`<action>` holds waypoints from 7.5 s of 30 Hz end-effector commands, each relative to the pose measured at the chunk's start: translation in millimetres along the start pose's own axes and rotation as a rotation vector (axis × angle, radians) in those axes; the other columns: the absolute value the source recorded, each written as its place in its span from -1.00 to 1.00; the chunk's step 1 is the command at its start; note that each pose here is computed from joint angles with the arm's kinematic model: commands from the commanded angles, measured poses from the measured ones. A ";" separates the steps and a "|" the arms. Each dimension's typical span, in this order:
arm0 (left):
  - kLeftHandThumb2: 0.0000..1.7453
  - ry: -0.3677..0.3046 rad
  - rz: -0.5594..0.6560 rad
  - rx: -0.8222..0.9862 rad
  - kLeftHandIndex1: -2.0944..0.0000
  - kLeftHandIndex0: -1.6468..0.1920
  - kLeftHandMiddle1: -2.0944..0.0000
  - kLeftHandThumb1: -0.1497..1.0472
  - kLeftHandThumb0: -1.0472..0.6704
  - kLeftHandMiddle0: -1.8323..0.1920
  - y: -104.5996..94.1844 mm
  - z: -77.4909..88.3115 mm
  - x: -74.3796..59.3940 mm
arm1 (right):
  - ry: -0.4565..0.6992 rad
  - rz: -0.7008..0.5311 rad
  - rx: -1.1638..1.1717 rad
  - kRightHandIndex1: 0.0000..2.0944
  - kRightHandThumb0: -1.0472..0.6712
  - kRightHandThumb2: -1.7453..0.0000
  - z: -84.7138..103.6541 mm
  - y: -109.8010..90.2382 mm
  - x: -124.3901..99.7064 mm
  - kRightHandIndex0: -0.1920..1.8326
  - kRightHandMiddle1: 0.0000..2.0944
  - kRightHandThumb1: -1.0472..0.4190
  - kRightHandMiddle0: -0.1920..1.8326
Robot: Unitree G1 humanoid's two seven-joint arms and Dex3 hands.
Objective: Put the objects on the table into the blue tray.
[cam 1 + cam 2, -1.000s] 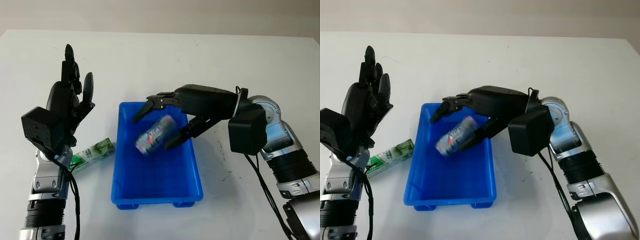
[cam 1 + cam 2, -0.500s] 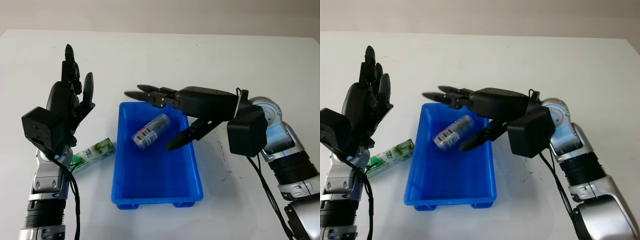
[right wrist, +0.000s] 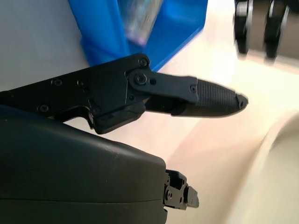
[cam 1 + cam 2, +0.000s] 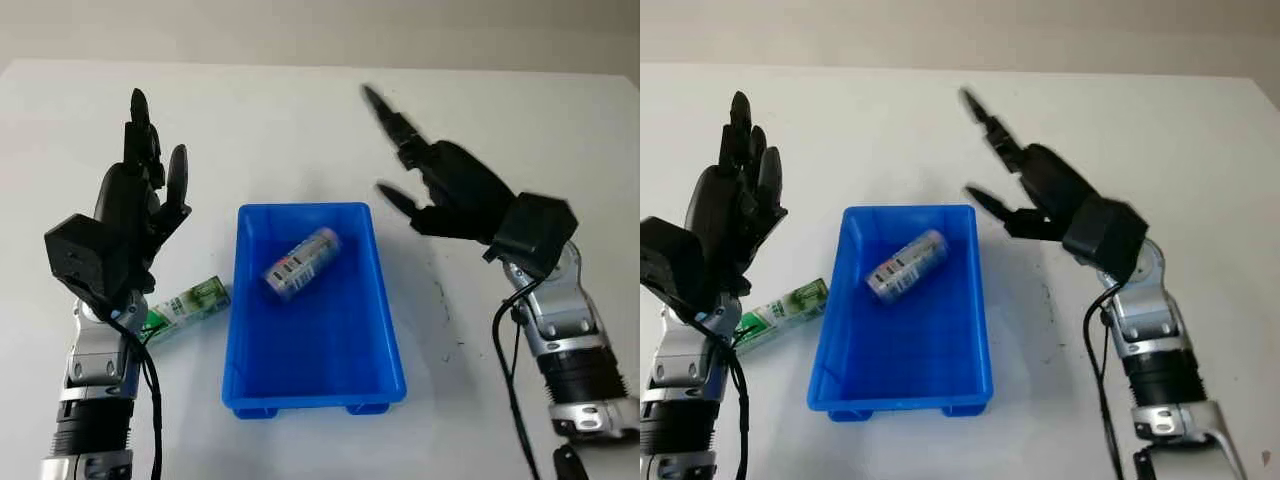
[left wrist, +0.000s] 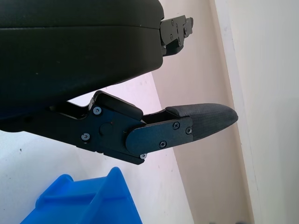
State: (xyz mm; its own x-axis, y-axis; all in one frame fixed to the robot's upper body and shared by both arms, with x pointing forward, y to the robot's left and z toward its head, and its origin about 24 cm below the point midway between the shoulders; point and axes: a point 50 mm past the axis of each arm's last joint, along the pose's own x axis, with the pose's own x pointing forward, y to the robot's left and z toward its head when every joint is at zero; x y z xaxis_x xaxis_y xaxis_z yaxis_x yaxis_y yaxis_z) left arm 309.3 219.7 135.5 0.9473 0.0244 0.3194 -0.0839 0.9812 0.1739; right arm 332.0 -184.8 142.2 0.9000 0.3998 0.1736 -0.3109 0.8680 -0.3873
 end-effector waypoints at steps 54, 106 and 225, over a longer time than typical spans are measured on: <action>-0.94 0.401 -0.318 0.724 0.94 0.93 0.94 0.86 -0.75 0.92 70.5 106.3 -22.9 | 0.012 -0.253 0.368 -1.00 -0.67 0.16 -19.7 12.3 -30.4 -1.00 -1.00 -1.00 -1.00; -0.94 0.637 -0.686 1.069 0.82 0.62 0.64 0.80 -0.63 0.61 35.8 54.4 -91.0 | 0.008 -0.256 0.375 -1.00 -0.67 0.17 -18.0 9.5 -29.0 -1.00 -1.00 -1.00 -1.00; -0.66 -0.110 -0.922 1.148 -1.00 0.32 -1.00 1.00 -0.33 -0.32 -66.5 118.5 -25.5 | -0.018 -0.235 0.438 -1.00 -0.61 0.23 -16.4 8.7 -27.6 -1.00 -1.00 -1.00 -1.00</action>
State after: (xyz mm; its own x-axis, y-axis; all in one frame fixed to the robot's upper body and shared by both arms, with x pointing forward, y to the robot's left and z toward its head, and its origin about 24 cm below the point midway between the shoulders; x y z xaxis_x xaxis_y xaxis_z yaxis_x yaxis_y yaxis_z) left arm 257.8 133.1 228.8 0.7921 -0.5576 -0.2482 0.2683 -0.0471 0.9622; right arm 310.9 -193.9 114.6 0.9620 0.1765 0.2083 -0.1978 0.9765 0.0858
